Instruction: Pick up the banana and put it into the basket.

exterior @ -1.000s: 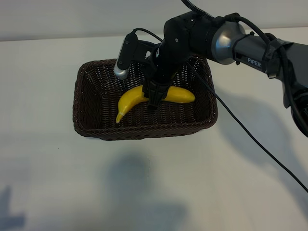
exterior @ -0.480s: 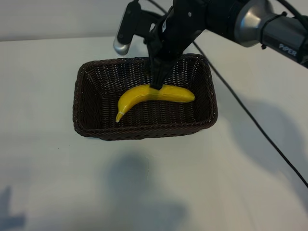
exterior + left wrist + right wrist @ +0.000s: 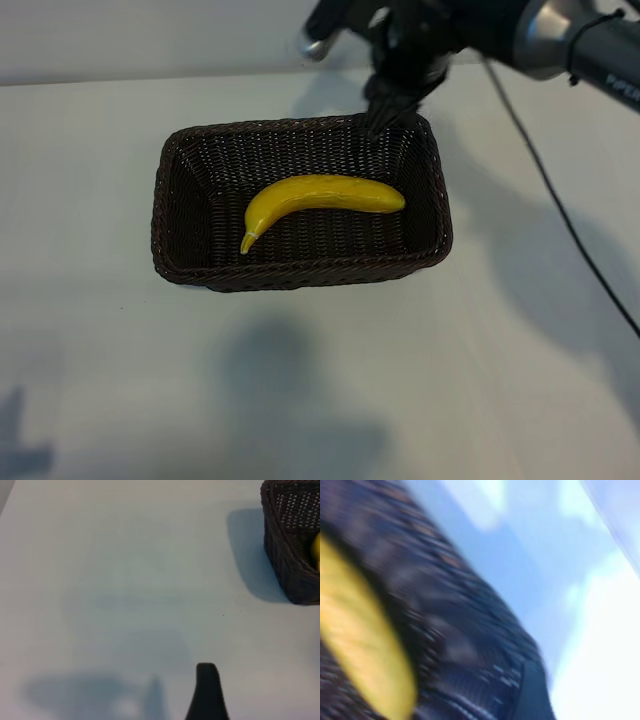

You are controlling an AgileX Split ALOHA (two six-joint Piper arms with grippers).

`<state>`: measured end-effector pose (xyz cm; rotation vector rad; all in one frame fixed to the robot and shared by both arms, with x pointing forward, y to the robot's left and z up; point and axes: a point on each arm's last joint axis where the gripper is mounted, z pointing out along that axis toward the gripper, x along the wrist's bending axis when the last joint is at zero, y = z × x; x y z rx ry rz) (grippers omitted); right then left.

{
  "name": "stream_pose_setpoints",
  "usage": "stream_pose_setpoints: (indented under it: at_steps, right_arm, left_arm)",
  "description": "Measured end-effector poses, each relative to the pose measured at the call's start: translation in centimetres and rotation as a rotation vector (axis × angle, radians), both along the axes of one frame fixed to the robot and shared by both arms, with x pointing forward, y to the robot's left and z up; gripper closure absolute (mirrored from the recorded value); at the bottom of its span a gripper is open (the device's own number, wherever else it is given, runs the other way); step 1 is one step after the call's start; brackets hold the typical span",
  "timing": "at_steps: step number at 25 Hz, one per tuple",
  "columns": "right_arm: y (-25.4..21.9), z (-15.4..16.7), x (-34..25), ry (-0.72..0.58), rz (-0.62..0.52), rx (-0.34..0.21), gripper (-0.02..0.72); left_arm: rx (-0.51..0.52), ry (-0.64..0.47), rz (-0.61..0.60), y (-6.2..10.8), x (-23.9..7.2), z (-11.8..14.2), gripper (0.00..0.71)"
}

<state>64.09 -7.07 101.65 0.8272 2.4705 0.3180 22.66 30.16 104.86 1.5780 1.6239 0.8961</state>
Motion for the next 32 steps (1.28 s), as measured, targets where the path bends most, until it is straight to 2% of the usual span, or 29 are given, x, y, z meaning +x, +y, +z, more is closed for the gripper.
stream_pose_setpoints:
  at_steps: [7,15,19,25,32]
  right_arm:
    - [-7.5,-0.5,2.7,0.122,-0.255,0.076,0.173]
    - [-14.8,-0.9,3.7,0.260,-0.482,0.175,0.180]
    - [-17.4,-1.1,3.6,0.329,-0.562,0.210,0.202]
    - [-20.4,-1.0,3.2,0.391,-0.644,0.216,0.205]
    - [-21.9,1.6,2.0,0.387,-0.684,0.258,0.205]
  left_arm:
    - [0.000,0.000,0.000,0.0,0.0,0.0,0.138]
    - [0.000,0.000,0.000,0.0,0.0,0.0,0.138]
    - [0.000,0.000,0.000,0.0,0.0,0.0,0.138]
    - [-0.003,0.000,0.002,0.0,0.0,0.0,0.138]
    - [-0.003,0.001,0.002,0.0,0.0,0.0,0.138]
